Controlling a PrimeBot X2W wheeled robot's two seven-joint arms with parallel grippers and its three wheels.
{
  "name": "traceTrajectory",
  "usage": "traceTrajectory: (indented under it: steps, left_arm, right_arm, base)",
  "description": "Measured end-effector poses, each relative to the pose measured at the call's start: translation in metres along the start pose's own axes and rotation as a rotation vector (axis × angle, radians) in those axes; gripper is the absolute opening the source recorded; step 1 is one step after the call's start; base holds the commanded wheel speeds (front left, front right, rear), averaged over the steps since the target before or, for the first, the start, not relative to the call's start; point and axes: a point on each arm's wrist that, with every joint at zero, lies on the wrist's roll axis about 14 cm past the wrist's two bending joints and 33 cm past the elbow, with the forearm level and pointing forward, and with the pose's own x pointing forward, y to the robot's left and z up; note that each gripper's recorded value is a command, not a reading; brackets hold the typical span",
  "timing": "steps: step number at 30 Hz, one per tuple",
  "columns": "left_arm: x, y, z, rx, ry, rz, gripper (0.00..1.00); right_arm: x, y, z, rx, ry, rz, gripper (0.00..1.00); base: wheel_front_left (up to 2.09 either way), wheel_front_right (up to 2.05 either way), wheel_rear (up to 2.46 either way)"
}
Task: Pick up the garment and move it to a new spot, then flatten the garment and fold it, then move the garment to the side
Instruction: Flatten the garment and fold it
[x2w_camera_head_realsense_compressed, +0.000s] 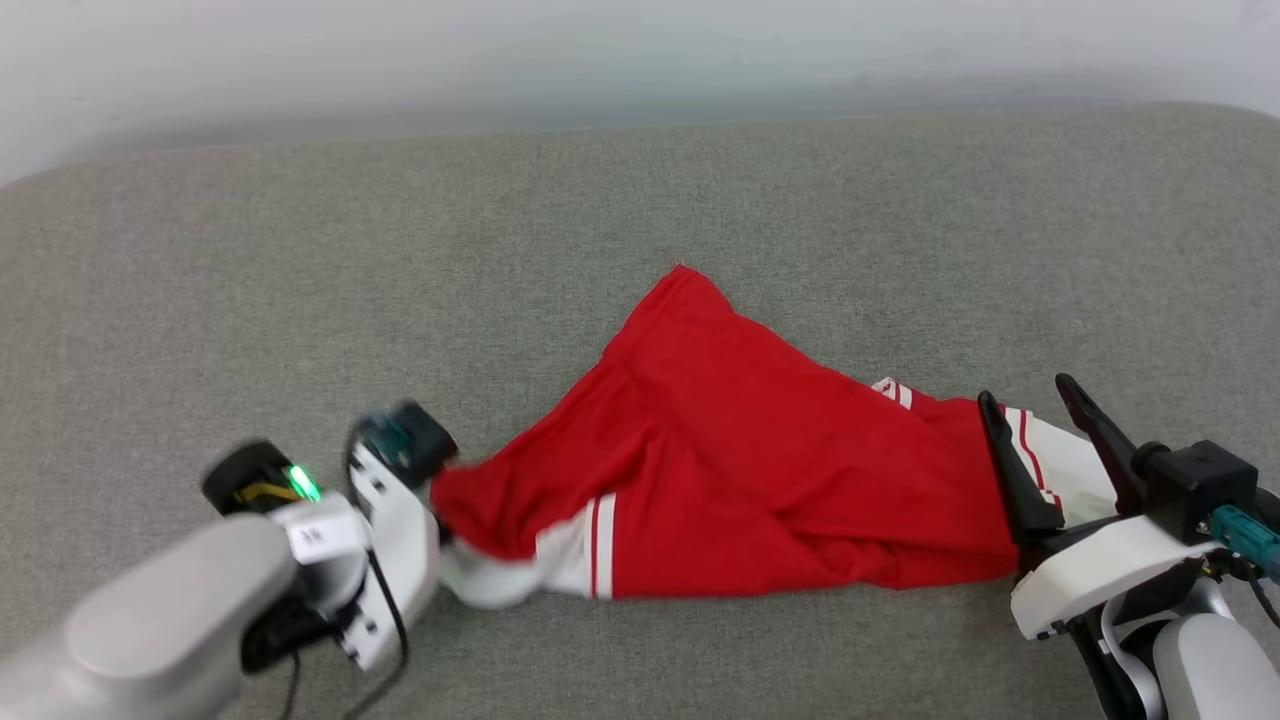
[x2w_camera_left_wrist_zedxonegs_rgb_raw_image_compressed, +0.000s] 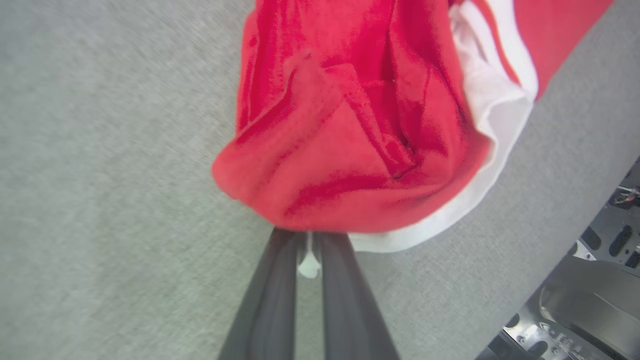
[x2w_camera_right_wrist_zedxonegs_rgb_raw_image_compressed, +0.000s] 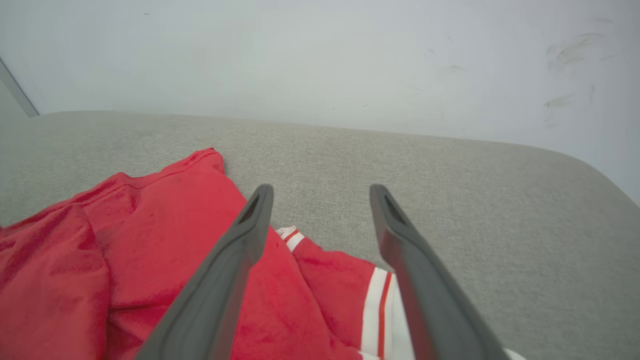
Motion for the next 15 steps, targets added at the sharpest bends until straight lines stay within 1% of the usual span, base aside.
traceTrajectory:
  steps: [7, 9, 13, 15]
  left_arm:
    - [-0.028, 0.055, 0.06, 0.06, -0.188, 0.162, 0.0]
    - [-0.032, 0.068, 0.073, 0.052, -0.236, 0.202, 0.0]
    - [-0.029, 0.093, 0.081, 0.027, -0.274, 0.275, 0.0]
    - [-0.023, 0.104, 0.073, 0.005, -0.257, 0.302, 0.0]
  right_arm:
    - [-0.001, -0.001, 0.001, 0.006, -0.008, -0.008, 1.0]
    - [-0.001, -0.003, 0.0, 0.005, -0.006, -0.015, 1.0]
    - [0.0, -0.007, -0.005, 0.003, 0.001, -0.029, 1.0]
    - [0.001, -0.009, -0.008, 0.003, 0.008, -0.034, 1.0]
  base:
    - [0.0, 0.0, 0.0]
    - [0.0, 0.0, 0.0]
    - [0.0, 0.0, 0.0]
    - [0.0, 0.0, 0.0]
